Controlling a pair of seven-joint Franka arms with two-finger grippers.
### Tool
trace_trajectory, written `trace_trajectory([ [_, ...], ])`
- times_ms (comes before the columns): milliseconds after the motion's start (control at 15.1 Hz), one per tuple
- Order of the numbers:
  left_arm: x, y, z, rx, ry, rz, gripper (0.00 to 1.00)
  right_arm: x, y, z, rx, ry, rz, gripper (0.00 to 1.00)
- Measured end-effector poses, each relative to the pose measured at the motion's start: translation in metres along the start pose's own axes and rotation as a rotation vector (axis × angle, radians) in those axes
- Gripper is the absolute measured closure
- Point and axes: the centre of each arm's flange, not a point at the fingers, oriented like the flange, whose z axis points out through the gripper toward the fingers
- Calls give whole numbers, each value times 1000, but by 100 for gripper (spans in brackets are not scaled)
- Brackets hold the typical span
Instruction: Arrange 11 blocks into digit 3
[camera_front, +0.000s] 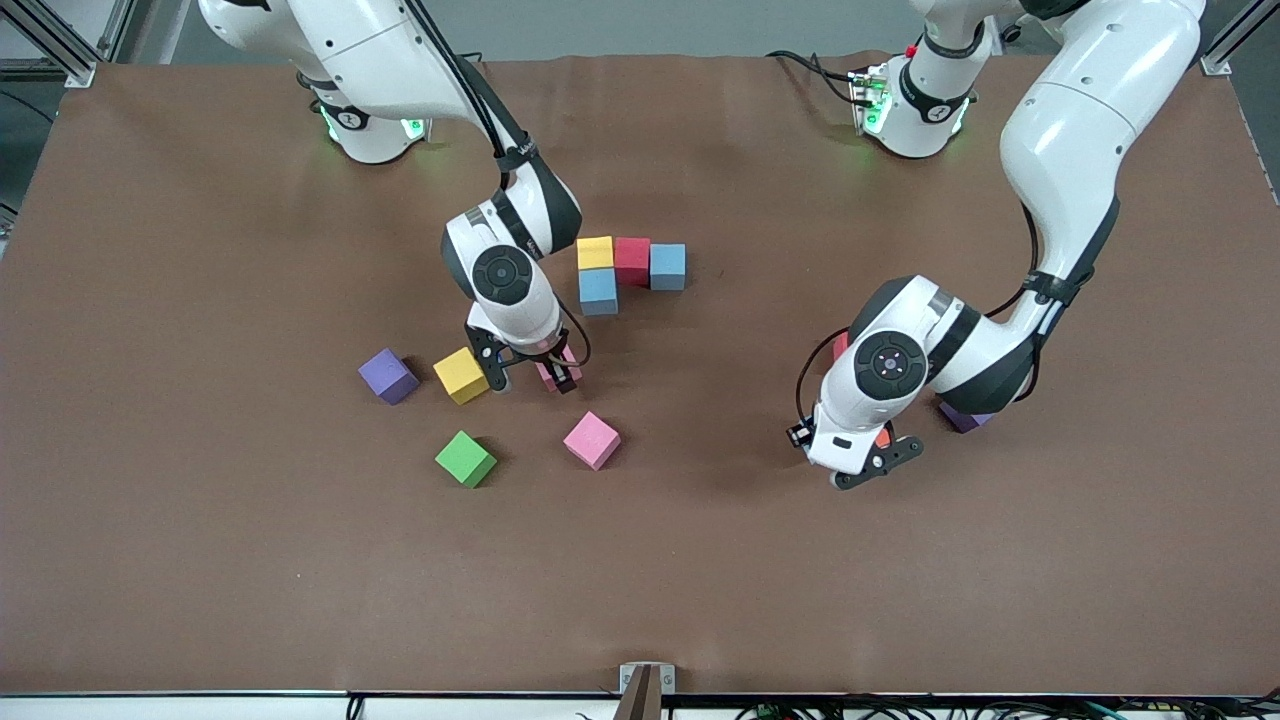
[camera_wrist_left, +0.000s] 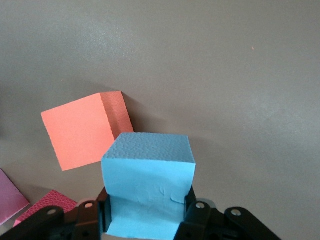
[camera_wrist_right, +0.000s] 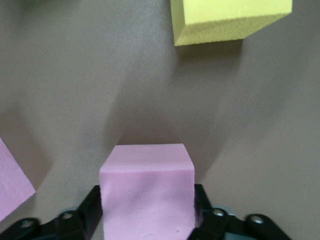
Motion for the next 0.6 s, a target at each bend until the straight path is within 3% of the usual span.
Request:
trace_trajectory([
  [66, 2, -2, 0, -1, 0, -4, 45, -1, 0, 0, -1, 0, -2, 26],
  [199, 4, -3, -1, -2, 0, -8, 45, -2, 0, -2, 3, -1, -3, 38],
  [398, 3, -3, -1, -4, -1, -6, 45, -3, 0, -4, 7, -2, -41, 42],
  [597, 3, -2, -2, -5, -1, -5, 45, -5, -4, -9, 26, -2, -154, 44],
])
